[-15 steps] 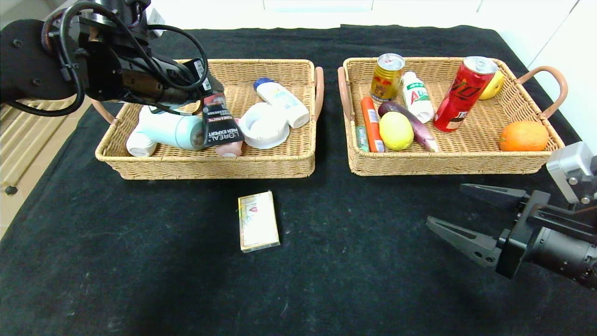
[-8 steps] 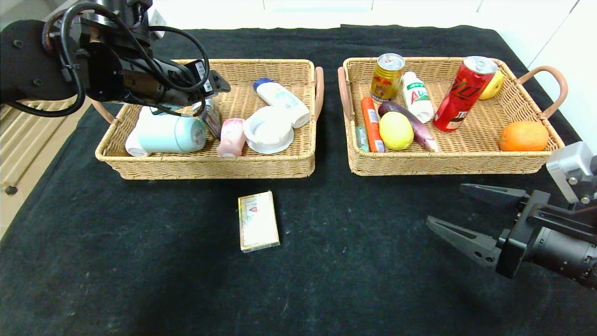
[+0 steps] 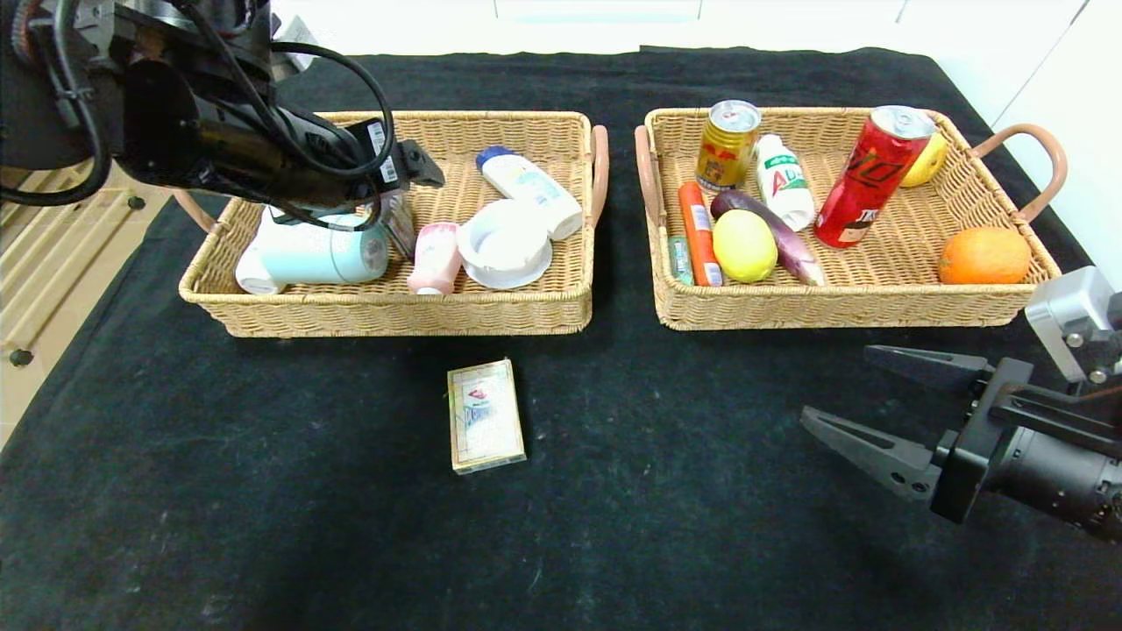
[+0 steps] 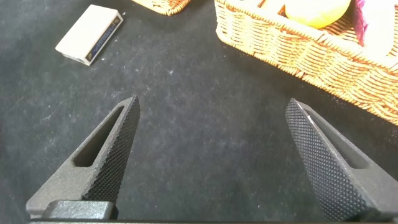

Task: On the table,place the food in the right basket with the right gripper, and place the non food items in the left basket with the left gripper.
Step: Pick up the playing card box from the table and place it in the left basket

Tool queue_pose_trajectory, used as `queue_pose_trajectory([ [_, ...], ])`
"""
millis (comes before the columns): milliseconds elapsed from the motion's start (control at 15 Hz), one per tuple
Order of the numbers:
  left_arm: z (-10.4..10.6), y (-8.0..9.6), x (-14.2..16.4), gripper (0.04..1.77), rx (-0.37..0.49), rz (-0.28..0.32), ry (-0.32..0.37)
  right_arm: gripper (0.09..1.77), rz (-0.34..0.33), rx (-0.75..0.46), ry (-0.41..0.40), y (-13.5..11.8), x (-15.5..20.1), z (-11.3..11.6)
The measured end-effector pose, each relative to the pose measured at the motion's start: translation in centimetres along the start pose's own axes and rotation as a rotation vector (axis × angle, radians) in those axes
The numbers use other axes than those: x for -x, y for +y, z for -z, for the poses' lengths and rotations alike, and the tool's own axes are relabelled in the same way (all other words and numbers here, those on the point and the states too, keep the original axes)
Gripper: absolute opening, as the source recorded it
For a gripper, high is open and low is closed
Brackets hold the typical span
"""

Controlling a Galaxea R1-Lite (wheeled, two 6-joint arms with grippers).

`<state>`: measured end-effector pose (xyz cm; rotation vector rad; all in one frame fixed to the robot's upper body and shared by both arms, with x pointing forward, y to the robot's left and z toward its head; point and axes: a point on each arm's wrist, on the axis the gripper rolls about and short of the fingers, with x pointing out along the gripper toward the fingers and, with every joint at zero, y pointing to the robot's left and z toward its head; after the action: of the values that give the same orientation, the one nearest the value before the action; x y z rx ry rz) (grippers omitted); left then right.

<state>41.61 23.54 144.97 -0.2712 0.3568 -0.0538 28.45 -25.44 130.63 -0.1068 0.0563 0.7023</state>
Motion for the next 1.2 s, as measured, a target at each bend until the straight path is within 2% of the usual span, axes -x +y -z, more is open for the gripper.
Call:
queue_pose_trajectory([
  [400,3.3,-1.5,3.9,1.67,-0.094,0.017,0.224,1.71,-0.001,0.001,0.001,0.0,0.0,0.0],
  [733,5.4,-2.6,6.3,1.69,-0.167,0.027,0.380,1.71,0.001,0.002,-0.006,0.0,0.1,-0.1],
  [867,6.4,-2.6,6.7,1.70,-0.193,0.010,0.459,1.71,0.000,0.003,-0.006,0.0,0.1,-0.1],
  [1200,9.1,-2.8,5.8,1.70,-0.209,-0.027,0.571,1.71,0.000,0.002,-0.006,0.0,0.1,-0.1],
])
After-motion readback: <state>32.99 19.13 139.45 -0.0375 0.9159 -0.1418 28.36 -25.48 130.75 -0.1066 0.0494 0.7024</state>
